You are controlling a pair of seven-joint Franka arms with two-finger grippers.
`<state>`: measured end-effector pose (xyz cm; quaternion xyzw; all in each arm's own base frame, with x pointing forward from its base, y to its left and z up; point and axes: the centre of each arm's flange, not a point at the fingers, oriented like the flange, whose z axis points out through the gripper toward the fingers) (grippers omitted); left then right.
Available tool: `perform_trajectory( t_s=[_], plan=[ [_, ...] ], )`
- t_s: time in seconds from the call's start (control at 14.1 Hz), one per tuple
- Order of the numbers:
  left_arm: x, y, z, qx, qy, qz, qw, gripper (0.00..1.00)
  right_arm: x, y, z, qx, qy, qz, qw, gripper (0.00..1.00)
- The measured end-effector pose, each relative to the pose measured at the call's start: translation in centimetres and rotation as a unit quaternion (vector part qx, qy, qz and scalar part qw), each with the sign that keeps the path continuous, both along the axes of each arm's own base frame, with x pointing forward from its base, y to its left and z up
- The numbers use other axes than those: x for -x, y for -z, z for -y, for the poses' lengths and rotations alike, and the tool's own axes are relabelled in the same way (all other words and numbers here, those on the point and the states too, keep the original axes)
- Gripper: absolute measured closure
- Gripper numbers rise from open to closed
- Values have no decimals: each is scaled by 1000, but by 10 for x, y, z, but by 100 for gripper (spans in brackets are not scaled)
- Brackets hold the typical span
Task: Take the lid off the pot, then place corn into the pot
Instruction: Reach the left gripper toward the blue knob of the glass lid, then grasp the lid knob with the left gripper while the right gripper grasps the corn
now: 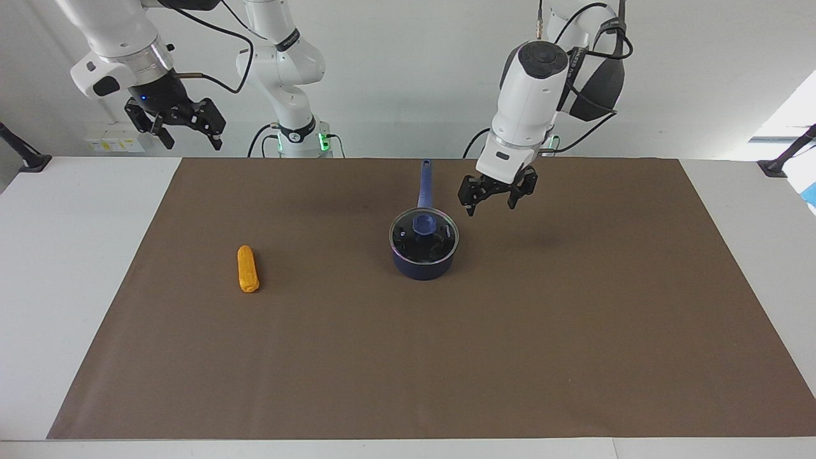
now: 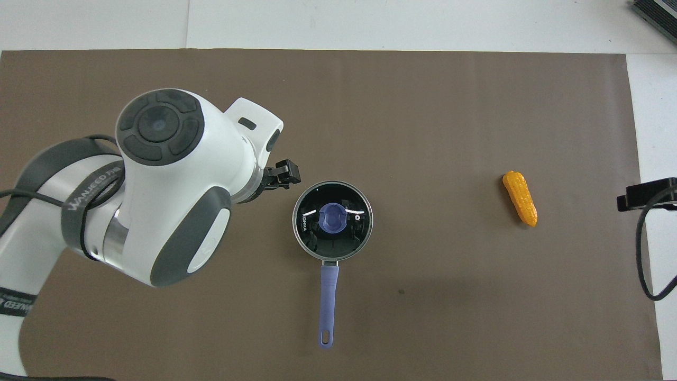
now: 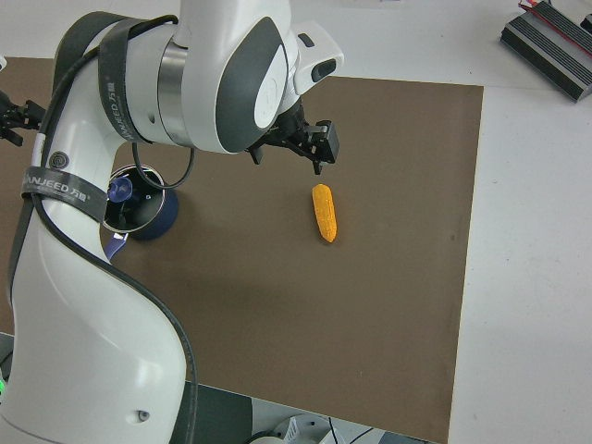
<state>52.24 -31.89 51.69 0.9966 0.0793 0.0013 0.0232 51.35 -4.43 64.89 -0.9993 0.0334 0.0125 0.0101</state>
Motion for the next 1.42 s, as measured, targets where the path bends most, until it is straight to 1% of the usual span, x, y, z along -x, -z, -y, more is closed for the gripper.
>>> perform_trajectory(
  t_s=[0.14,0.36,0.57,0.71,0.92,1.07,1.21,1.42],
  plan=[
    [5,18,24,-1,7,-3,1000,0,-2,-1,1,1,0,10,1000,0],
    [13,43,55,-3,25,-7,1000,0,-3,5,2,1,-1,5,1000,0],
    [21,62,78,-5,44,-6,999,0,-13,31,2,2,-16,19,1000,0],
    [22,71,87,-3,49,-3,999,0,-27,70,-1,4,-32,20,999,0],
    [25,81,96,-3,56,-3,998,0,-66,159,-5,11,-67,9,998,0],
    [26,88,100,-6,59,-7,998,0,-88,206,-4,16,-80,8,997,0],
    [29,95,105,-9,63,-11,998,0,-97,231,-6,19,-88,6,996,0],
    [31,101,109,-10,64,-12,998,0,-107,265,-8,21,-121,5,992,0]
  ],
)
